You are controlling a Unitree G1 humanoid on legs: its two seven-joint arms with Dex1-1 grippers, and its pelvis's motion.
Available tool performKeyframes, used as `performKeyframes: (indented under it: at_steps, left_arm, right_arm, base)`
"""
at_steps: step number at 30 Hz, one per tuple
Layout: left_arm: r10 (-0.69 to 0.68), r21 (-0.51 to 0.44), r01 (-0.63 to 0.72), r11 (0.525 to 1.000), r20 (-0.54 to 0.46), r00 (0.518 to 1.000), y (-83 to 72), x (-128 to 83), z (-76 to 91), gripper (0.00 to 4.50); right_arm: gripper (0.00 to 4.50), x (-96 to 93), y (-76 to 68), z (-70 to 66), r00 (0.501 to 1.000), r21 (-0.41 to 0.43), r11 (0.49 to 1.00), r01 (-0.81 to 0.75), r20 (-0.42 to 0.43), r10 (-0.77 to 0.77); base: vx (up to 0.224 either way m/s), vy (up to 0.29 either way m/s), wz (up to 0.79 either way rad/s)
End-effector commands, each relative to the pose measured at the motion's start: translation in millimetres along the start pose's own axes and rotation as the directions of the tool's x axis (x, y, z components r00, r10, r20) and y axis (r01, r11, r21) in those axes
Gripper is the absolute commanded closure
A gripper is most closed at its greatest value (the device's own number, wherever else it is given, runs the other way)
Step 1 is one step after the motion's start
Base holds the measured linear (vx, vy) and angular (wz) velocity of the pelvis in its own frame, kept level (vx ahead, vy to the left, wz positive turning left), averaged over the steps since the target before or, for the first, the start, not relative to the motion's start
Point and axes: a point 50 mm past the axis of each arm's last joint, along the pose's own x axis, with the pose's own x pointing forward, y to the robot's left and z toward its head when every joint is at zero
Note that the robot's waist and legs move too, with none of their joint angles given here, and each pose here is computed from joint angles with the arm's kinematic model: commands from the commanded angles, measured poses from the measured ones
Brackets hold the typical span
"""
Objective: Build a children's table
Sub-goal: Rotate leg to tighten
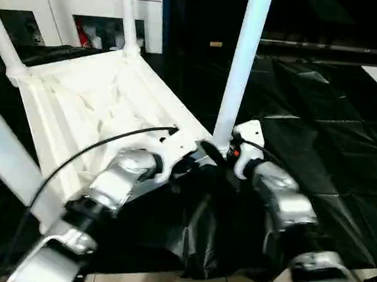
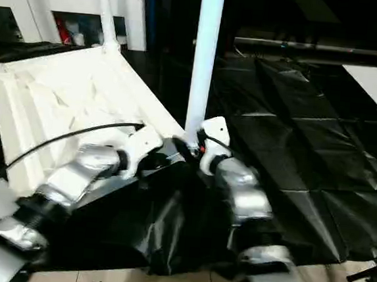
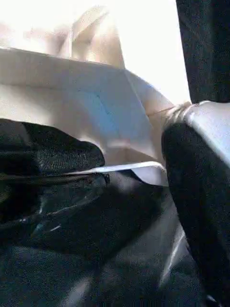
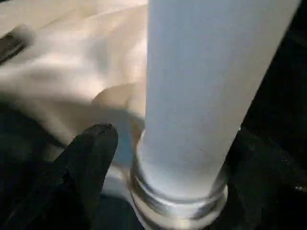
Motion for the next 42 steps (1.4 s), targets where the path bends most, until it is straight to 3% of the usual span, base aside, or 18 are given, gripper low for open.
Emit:
performKeyframes:
  at_steps: [1, 6, 12, 26, 32, 36, 38, 42]
  left_arm:
    - [-0.187, 0.049, 0.183, 0.982, 0.088, 0.978, -14.4, -4.5, 8.0, 4.5]
    - [-0.268, 0.035, 0.266, 0.963, 0.116, 0.956, -12.7, -22.7, 7.5, 4.5]
    - [-0.322, 0.04, 0.32, 0.947, 0.11, 0.94, -12.3, -35.6, 2.5, 4.5]
    - [-0.305, 0.038, 0.303, 0.952, 0.098, 0.947, -10.7, -37.5, -1.0, 4.5]
    - [-0.288, 0.039, 0.286, 0.957, 0.098, 0.953, -9.7, -37.0, -1.4, 4.5]
    - [-0.232, 0.034, 0.23, 0.973, 0.089, 0.969, -7.6, -31.5, -1.9, 4.5]
    - [-0.143, 0.021, 0.142, 0.99, 0.081, 0.986, -4.6, -21.3, -1.2, 4.5]
    - [-0.052, -0.019, 0.053, 0.998, 0.051, 0.997, -4.5, -6.0, 0.5, 4.5]
  right_arm:
    - [0.76, -5.1, 16.5, -5.8, 0.976, -0.05, 0.976, -0.214, -0.053, 0.211]
    - [0.76, -21.2, 12.4, 2.5, 0.947, -0.029, 0.947, -0.319, -0.033, 0.318]
    - [0.76, -33.1, 12.9, 1.7, 0.898, -0.016, 0.9, -0.436, -0.07, 0.434]
    - [1.71, -31.4, 18.4, -1.6, 0.88, -0.017, 0.883, -0.47, -0.093, 0.466]
    - [1.8, -30.1, 19.4, -3.2, 0.888, -0.025, 0.889, -0.456, -0.085, 0.453]
    - [1.81, -23.3, 20.2, -7.3, 0.931, 0.006, 0.932, -0.363, -0.043, 0.363]
    - [1.81, -13.0, 17.7, -13.1, 0.978, 0.074, 0.976, -0.206, -0.028, 0.209]
    - [1.81, 0.4, 12.0, -18.8, 0.998, 0.172, 0.984, 0.039, -0.046, -0.031]
  base:
    - [0.0, 0.0, 0.0]
    - [0.0, 0.0, 0.0]
    - [0.0, 0.0, 0.0]
    - [0.0, 0.0, 0.0]
    - [0.0, 0.0, 0.0]
    - [0.0, 0.0, 0.0]
    - [0.0, 0.0, 0.0]
    - [0.0, 0.0, 0.0]
